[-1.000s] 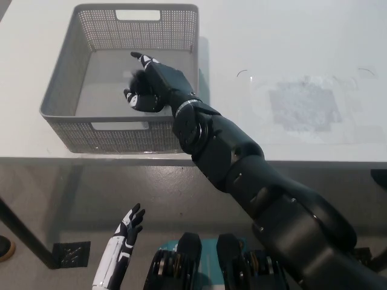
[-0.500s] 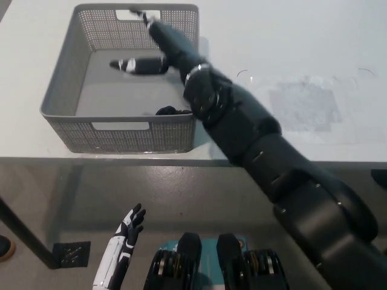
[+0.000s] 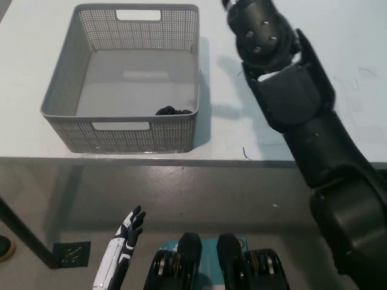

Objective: Use the right hand to pick up a webcam and put it into a container on the left side

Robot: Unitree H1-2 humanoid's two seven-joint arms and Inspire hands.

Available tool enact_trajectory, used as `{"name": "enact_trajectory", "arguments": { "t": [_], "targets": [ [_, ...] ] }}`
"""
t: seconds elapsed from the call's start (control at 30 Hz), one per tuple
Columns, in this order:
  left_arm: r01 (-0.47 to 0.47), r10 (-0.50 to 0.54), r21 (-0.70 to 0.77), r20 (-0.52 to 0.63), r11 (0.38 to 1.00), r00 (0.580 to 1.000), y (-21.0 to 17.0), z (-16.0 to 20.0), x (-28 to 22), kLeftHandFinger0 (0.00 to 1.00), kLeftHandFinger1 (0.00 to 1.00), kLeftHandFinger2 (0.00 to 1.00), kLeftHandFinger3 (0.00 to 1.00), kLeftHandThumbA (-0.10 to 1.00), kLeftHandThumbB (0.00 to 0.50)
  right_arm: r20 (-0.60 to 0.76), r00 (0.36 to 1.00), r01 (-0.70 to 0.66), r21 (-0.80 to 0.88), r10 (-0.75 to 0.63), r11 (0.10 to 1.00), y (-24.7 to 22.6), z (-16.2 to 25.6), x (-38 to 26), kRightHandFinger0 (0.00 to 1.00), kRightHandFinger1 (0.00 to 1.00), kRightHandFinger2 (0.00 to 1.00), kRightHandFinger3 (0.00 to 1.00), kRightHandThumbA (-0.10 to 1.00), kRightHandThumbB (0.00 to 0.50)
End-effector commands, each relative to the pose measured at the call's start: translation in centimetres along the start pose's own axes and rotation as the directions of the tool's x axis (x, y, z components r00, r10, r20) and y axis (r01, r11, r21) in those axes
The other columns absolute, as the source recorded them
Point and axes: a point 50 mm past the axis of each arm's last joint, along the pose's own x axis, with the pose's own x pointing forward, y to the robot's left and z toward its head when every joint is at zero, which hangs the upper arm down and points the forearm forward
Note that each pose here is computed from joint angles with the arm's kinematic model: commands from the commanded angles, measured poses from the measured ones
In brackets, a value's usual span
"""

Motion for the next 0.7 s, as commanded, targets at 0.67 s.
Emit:
{"name": "enact_trajectory", "arguments": {
  "t": [0.67],
  "targets": [
    [-0.019, 0.019, -0.001, 0.029, 1.000, 0.999, 0.9, 0.6, 0.4, 1.00, 1.00, 1.00, 1.00, 1.00, 0.063, 0.052, 0.949, 0.282, 0.307, -0.312, 0.909, -11.2, 0.2, -32.0, 1.00, 1.00, 1.00, 1.00, 1.00, 0.347]
  ]
}}
